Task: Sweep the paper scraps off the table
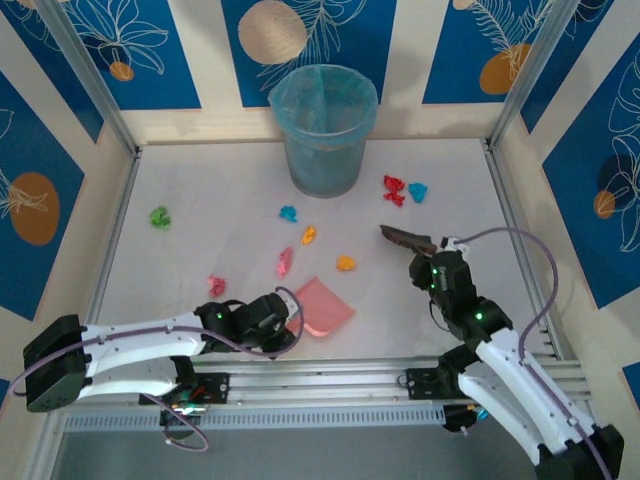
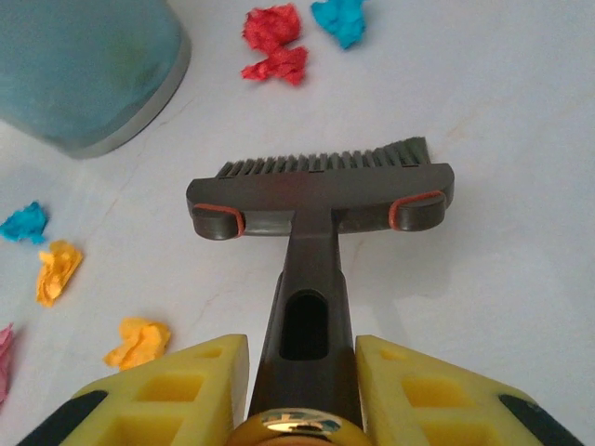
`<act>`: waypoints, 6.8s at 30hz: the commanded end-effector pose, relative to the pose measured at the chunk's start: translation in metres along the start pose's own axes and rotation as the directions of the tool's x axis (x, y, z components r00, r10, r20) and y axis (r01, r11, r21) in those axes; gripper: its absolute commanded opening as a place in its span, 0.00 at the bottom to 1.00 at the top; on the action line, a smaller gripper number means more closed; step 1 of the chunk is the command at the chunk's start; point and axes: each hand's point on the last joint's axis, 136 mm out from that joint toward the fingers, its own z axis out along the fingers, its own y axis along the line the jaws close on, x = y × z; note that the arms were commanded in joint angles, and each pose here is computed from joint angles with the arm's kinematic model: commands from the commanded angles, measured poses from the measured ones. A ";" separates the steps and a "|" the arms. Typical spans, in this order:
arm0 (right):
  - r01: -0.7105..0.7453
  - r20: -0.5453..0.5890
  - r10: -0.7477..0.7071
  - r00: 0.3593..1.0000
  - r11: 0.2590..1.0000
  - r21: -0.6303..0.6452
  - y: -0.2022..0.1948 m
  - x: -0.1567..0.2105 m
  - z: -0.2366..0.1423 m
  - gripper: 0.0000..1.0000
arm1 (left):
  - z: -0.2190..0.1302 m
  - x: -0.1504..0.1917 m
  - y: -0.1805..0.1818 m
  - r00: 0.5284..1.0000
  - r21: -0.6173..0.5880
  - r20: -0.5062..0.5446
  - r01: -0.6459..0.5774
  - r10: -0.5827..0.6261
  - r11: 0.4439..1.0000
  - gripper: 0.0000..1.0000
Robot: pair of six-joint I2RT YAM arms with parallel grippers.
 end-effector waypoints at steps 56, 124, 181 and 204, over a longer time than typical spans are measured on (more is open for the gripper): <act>0.204 -0.079 -0.216 0.973 0.969 -0.138 0.052 -0.026 -0.103 0.00 | 0.045 -0.029 0.016 0.998 -0.164 -0.046 0.025 -0.033 0.986 0.00; -0.606 -0.263 0.585 0.767 0.796 0.005 0.066 -0.056 0.048 0.00 | 0.038 -0.026 0.008 0.999 -0.100 -0.025 0.045 -0.048 0.994 0.00; 0.066 -0.390 -0.115 0.913 0.988 -0.138 0.107 -0.017 -0.065 0.00 | 0.050 -0.022 0.005 0.997 -0.090 -0.060 0.045 -0.051 0.995 0.00; 0.421 -0.536 -0.335 0.775 0.906 0.041 0.062 0.007 -0.046 0.00 | 0.050 -0.023 0.005 0.997 -0.091 -0.059 0.043 -0.049 0.995 0.00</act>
